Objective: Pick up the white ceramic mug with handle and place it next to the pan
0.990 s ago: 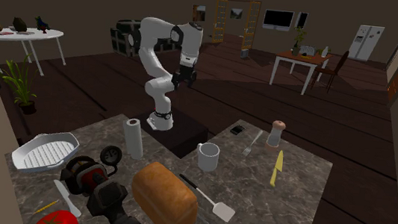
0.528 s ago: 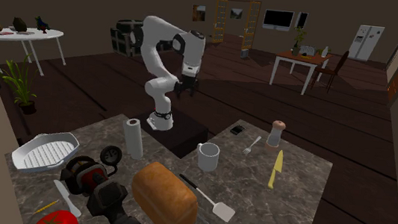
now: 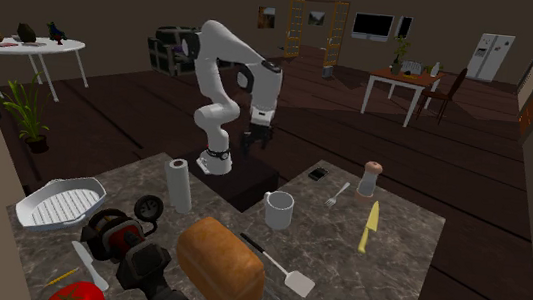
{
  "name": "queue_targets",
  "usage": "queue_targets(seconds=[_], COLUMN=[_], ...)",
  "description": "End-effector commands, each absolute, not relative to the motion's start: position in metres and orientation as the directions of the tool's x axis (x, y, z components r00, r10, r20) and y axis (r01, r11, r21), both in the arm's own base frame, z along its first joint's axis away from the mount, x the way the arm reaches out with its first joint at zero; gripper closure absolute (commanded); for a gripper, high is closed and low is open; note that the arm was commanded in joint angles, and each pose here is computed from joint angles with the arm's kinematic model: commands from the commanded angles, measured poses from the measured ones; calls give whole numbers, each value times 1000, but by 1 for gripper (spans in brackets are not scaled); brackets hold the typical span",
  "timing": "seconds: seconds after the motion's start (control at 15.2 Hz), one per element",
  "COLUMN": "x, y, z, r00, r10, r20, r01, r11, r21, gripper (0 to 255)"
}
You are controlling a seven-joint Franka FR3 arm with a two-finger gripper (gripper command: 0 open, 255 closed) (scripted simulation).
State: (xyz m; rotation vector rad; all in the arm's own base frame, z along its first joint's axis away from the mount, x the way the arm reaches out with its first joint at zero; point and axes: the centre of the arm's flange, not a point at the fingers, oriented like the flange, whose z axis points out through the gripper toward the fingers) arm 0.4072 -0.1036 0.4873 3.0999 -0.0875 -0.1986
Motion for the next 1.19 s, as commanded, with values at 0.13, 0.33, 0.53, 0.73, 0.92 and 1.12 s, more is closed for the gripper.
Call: queue_targets(seconds=[0.13, 0.33, 0.53, 0.73, 0.92, 1.12], x=[451, 483, 514, 546, 579, 586], y=[-124, -139, -152, -166, -179, -182], z=[462, 445, 427, 410, 393, 378], r00=[992, 994, 995, 996, 996, 997], r10=[-46, -36, -27, -18, -9, -6], r20=[-115, -107, -99, -91, -83, -81], r01=[-42, -34, -26, -17, -9, -6], r11=[-999, -999, -1000, -1000, -1000, -1000], r21=[29, 22, 16, 9, 2, 0], gripper=[0, 0, 0, 0, 0, 0])
